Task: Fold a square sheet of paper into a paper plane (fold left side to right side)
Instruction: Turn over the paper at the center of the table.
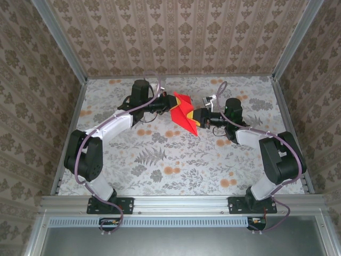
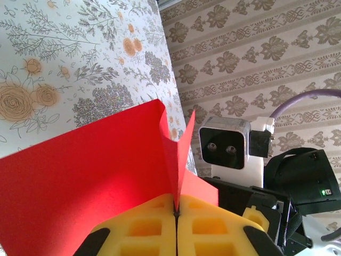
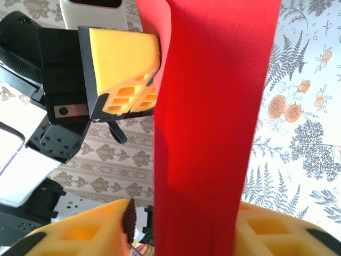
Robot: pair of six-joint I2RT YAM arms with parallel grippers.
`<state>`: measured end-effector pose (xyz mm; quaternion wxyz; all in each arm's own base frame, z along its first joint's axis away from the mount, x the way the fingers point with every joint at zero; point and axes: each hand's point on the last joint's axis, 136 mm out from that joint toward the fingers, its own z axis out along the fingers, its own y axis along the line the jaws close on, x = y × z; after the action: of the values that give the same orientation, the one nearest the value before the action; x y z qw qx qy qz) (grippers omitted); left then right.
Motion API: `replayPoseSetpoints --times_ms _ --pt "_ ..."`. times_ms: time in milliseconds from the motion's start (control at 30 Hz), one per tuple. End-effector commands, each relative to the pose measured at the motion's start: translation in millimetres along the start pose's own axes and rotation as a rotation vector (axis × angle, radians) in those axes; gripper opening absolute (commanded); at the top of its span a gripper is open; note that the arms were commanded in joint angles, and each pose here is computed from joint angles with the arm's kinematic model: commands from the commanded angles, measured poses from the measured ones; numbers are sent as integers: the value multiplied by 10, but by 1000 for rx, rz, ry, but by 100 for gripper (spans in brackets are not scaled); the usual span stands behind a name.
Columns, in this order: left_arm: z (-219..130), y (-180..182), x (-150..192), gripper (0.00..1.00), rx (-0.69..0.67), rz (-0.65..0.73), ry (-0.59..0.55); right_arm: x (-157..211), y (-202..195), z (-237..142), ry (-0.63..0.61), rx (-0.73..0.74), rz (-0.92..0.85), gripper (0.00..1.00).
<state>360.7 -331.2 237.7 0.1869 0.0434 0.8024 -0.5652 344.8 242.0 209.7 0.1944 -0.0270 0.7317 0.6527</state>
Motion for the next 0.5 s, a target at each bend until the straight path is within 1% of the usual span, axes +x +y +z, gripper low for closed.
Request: replayPoseSetpoints --times_ms 0,100,133,200,300,333,400,433,467 --pt "-57 -138 8 9 35 22 -3 -104 168 -27 -32 -20 -62 36" --pt "-75 -127 7 24 30 29 -3 -99 158 -29 -29 -6 -61 20" --pt "-101 -110 11 29 17 31 -2 -85 130 -36 -25 12 -59 17" --pt "-184 -48 11 39 -30 54 -12 -40 68 -60 -16 60 -66 15" --pt "-373 56 55 46 -131 98 -24 60 -31 -140 9 183 -112 15" --pt "-524 155 -16 48 -184 101 -55 108 -85 -187 21 250 -129 14" --pt "-707 239 -15 50 -264 126 -87 174 -157 -295 46 394 -191 14" --pt "-800 272 -4 51 -300 137 -99 233 -281 -359 74 498 -210 14" --pt "-890 293 7 52 -333 147 -115 259 -248 -444 82 585 -263 14"
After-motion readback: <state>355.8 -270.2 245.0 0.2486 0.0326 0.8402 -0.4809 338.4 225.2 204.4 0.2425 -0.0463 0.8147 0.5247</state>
